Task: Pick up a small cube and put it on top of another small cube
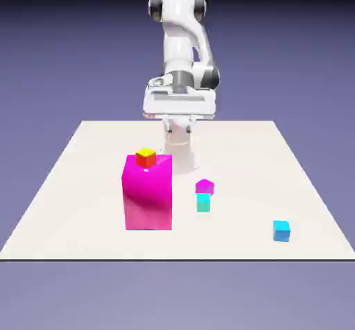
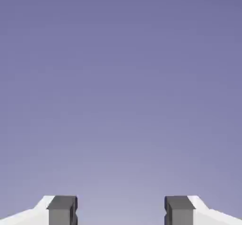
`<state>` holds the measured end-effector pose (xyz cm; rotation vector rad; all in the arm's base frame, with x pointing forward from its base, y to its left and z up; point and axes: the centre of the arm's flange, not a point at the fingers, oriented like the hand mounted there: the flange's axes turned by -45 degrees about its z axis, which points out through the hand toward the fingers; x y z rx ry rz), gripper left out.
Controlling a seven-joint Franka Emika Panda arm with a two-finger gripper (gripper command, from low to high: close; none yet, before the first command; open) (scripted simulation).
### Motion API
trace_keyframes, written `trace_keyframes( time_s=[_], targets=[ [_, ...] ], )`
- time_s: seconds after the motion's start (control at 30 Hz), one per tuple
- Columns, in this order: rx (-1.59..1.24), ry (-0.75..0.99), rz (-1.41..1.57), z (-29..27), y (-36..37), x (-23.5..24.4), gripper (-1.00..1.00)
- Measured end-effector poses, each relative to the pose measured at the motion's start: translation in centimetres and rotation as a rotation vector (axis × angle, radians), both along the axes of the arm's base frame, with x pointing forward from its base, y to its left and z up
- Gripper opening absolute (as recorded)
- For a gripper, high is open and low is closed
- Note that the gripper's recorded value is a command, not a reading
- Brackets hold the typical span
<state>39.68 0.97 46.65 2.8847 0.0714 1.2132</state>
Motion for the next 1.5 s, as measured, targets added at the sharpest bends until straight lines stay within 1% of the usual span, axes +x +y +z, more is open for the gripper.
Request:
trace_keyframes(
  time_s=[0.1, 0.23, 0.33, 0.43, 0.47, 0.67, 0.83, 0.87, 0.93, 1.1, 1.33, 1.5],
  targets=[
    [0.024, 0.16, -0.004, -6.8, 2.8, -0.2, 0.0],
    [0.041, 0.373, -0.019, -15.4, 6.1, -2.4, 0.0],
    [0.04, 0.532, -0.038, -21.3, 8.1, -5.4, 0.0],
    [0.019, 0.691, -0.052, -26.9, 8.8, -10.7, 0.0],
    [0.015, 0.702, -0.048, -27.4, 8.4, -11.7, 0.0],
    [0.054, 0.711, -0.031, -30.4, 9.0, -11.1, 0.0],
    [0.027, 0.705, -0.044, -33.8, 8.6, -11.2, 0.0],
    [0.015, 0.702, -0.048, -34.4, 8.4, -11.3, -1.0],
    [0.015, 0.702, -0.048, -34.4, 8.4, -11.3, -1.0],
    [0.054, 0.711, -0.032, -31.0, 9.0, -11.1, -1.0],
    [0.015, 0.702, -0.048, -27.4, 8.4, -11.7, -1.0],
    [-0.035, 0.723, 0.05, -27.1, 13.3, -7.4, -1.0]
  ],
)
